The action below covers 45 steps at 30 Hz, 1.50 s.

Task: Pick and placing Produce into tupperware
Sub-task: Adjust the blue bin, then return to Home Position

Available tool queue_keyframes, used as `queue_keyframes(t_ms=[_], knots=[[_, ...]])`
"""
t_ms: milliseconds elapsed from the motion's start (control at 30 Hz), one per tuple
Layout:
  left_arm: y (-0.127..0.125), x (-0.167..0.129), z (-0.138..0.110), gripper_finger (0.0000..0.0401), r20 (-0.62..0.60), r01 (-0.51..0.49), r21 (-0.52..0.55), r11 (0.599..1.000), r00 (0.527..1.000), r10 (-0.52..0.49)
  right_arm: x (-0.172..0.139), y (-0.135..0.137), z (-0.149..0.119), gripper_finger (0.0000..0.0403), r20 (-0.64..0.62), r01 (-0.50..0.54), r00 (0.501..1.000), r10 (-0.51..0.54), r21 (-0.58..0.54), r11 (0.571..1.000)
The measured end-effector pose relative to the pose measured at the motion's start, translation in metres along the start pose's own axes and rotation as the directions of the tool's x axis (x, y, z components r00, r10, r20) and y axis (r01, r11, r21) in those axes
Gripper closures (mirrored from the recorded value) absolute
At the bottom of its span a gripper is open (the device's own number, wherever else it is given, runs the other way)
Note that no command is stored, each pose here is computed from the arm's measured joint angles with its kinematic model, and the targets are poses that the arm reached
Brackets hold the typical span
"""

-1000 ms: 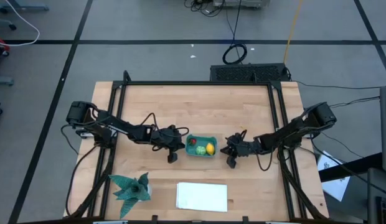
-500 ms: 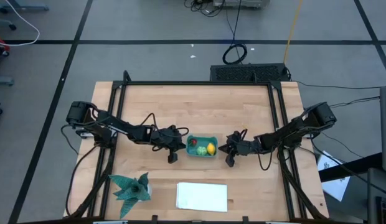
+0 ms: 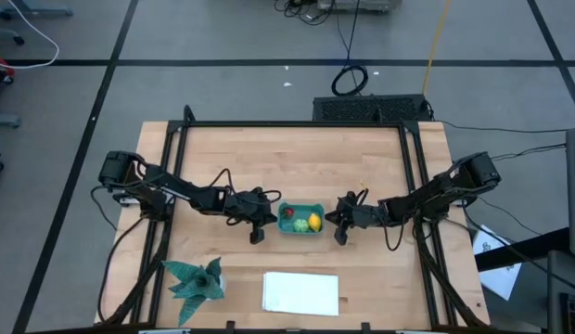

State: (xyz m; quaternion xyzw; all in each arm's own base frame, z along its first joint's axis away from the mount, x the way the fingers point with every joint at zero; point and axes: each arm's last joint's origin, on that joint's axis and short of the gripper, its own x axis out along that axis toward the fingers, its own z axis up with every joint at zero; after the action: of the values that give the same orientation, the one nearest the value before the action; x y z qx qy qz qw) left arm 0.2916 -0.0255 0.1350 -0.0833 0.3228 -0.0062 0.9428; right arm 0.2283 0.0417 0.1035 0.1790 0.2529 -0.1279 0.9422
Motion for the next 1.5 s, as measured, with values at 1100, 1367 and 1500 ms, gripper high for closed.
queue_keyframes(t_ms=[1100,1367,1500], knots=[[0.001,0.000,-0.005,0.0375,-0.050,-0.007,0.016,1.000,0.999,0.008,0.000,-0.005,-0.006,0.0403,-0.079,0.030,0.997,-0.026,0.050,0.998],[0.001,-0.003,-0.007,0.0375,-0.085,-0.010,0.067,0.998,0.996,0.015,-0.008,-0.005,-0.002,0.0403,-0.100,0.036,0.994,-0.033,0.026,0.999],[0.001,-0.014,-0.005,0.0375,-0.126,-0.011,0.100,0.995,0.992,0.024,-0.022,-0.001,0.003,0.0403,-0.110,0.017,0.994,-0.018,-0.004,1.000]])
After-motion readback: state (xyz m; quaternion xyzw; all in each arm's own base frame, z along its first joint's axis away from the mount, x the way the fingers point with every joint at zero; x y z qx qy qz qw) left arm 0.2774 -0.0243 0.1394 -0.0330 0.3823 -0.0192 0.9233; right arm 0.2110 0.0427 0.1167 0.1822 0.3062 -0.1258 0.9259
